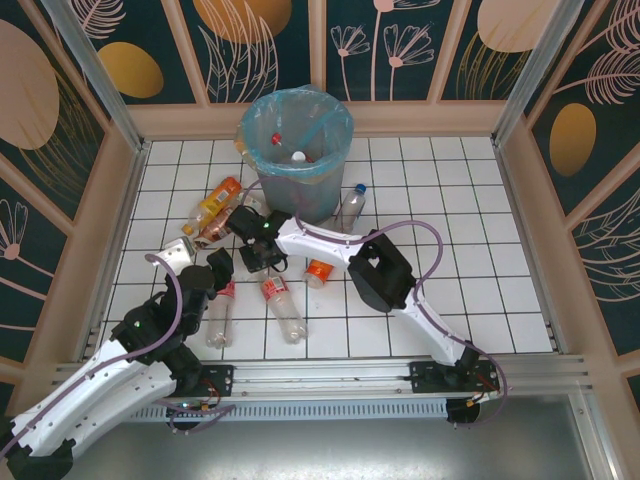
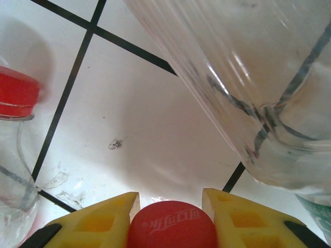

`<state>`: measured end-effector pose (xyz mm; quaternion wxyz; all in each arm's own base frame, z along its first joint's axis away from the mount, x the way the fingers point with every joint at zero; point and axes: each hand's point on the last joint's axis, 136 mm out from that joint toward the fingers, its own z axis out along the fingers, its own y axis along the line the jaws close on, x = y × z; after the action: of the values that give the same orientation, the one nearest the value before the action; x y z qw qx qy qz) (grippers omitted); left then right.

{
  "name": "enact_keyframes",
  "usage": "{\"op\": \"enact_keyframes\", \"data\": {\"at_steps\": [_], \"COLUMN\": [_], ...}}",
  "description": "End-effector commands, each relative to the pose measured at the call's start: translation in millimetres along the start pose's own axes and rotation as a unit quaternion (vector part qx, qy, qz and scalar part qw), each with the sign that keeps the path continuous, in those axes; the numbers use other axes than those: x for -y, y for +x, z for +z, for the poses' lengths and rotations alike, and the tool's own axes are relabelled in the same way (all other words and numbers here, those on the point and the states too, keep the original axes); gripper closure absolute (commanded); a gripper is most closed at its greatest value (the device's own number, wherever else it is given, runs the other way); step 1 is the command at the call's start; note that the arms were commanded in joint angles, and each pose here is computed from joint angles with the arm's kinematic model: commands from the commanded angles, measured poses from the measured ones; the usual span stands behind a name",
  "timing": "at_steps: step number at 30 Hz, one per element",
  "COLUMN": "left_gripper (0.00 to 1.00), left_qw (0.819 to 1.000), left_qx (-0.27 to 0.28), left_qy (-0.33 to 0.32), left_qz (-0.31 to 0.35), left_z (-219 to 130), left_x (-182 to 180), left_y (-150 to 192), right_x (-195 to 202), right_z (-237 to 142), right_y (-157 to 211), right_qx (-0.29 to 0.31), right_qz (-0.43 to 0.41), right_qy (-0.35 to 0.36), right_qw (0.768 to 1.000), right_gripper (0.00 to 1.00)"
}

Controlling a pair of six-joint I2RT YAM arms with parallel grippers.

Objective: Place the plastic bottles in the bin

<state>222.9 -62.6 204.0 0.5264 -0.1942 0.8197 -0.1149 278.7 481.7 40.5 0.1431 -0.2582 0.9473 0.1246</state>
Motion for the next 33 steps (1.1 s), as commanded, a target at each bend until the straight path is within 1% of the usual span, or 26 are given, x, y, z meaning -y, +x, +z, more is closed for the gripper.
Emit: {"op": "enact_keyframes", "data": {"at_steps": [1,5,11,12,15,16,17,20,23,27,30,33], "left_gripper": [0.24,0.25,0.26,0.26,0.26,0.26,0.26,0.26,0.26,0.26,0.27,0.29], "left_qw": [0.999,0.999,0.997,0.996,0.993,0.992,0.990,0.985,0.979,0.972,0.965,0.959], "left_qx": [0.034,0.042,0.056,0.064,0.091,0.093,0.105,0.112,0.111,0.120,0.145,0.173], "left_qy": [0.005,0.015,0.035,0.043,0.064,0.068,0.083,0.119,0.148,0.177,0.195,0.207], "left_qz": [0.003,0.023,0.043,0.043,0.038,0.043,0.038,0.057,0.083,0.102,0.100,0.088], "left_z": [-8.7,-14.2,-24.2,-27.8,-40.3,-41.0,-50.2,-62.7,-70.0,-75.4,-82.2,-89.6], "left_x": [9.7,25.0,54.9,60.3,74.8,78.5,86.9,111.9,137.9,168.9,188.3,203.3], "left_y": [-28.6,-47.9,-82.3,-90.6,-117.4,-120.4,-135.9,-158.1,-174.5,-195.7,-216.9,-239.0], "right_x": [-20.9,-41.9,-60.4,-65.6,-78.0,-82.4,-84.6,-85.7,-78.4,-57.5,-30.1,0.7], "right_z": [-62.8,-101.9,-177.0,-190.3,-221.5,-232.8,-242.7,-283.4,-329.4,-397.2,-446.0,-486.8], "right_y": [-25.0,-31.1,-49.5,-53.2,-60.6,-62.2,-64.5,-76.9,-94.1,-119.1,-137.0,-151.0], "right_qx": [0.054,0.087,0.162,0.181,0.221,0.231,0.242,0.285,0.338,0.413,0.479,0.541], "right_qz": [-0.020,-0.045,-0.071,-0.085,-0.117,-0.127,-0.134,-0.152,-0.160,-0.144,-0.121,-0.095], "right_qy": [-0.023,-0.043,-0.080,-0.093,-0.128,-0.141,-0.147,-0.156,-0.152,-0.156,-0.138,-0.115], "right_qw": [0.998,0.994,0.981,0.975,0.960,0.954,0.950,0.933,0.915,0.885,0.858,0.828], "right_gripper": [0.79,0.81,0.84,0.87,0.88,0.88,0.88,0.90,0.92,0.98,1.00,1.00]}}
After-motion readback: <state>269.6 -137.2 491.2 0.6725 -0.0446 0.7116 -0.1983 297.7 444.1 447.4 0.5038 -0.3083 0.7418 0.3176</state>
